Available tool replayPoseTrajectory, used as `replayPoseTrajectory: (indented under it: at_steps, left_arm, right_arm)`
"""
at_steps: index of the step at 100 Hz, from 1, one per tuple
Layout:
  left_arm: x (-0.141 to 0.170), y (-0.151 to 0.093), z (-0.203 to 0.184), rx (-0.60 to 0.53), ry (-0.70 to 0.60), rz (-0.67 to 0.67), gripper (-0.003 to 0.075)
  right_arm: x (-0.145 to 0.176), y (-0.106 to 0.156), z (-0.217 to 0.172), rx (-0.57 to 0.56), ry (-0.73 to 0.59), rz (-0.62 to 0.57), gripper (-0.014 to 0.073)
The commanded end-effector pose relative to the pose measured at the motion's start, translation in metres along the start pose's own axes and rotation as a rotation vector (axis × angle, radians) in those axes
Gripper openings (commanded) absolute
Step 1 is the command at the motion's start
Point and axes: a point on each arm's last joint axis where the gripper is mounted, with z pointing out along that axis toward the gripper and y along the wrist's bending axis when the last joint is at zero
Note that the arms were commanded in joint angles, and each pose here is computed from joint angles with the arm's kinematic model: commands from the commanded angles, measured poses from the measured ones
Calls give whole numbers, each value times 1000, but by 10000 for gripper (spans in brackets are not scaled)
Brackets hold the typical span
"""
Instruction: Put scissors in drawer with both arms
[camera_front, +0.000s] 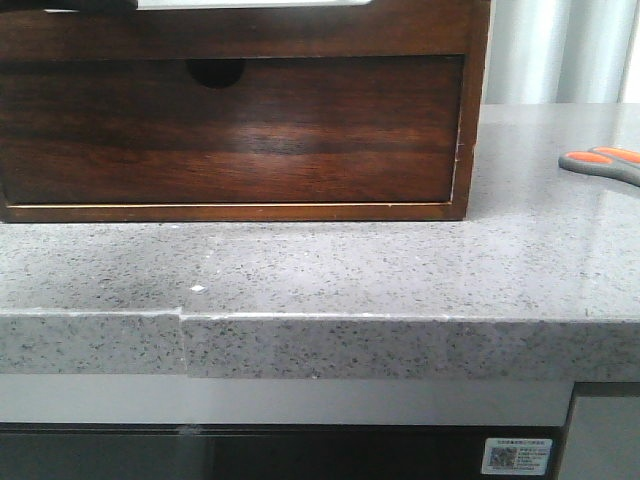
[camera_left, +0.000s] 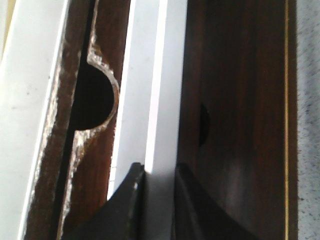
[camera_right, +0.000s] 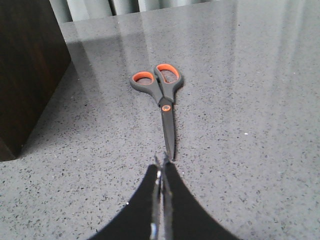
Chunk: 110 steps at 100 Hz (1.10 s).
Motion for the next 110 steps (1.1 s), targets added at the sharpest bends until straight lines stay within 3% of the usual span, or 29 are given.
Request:
replayPoseTrajectory:
  at_steps: [1,48,78,85,102,110]
  left_arm:
    - [-20,3,-13,-33,-140,-45,-18]
    - [-29,-25,-61,-65,-226,-22,-18]
    - [-28,-29,-64,-64,-223,-22,-15]
    - [-28,-30,-62,-59,-222,-23,20]
    - [-28,-31,-61,-53,-220,-23,206]
    - [-28,-31,-61,-53,-224,-23,248]
  right_arm:
    - [-15,1,0,-8,-87,-15,-61]
    - [-15,1,0,-8,-87,-15,-61]
    - [-15,1,0,-8,-87,-15,-61]
    - [-15,1,0,-8,-87,-15,-61]
    - [-15,1,0,-8,-87,-15,-61]
    - [-15,1,0,-8,-87,-15,-61]
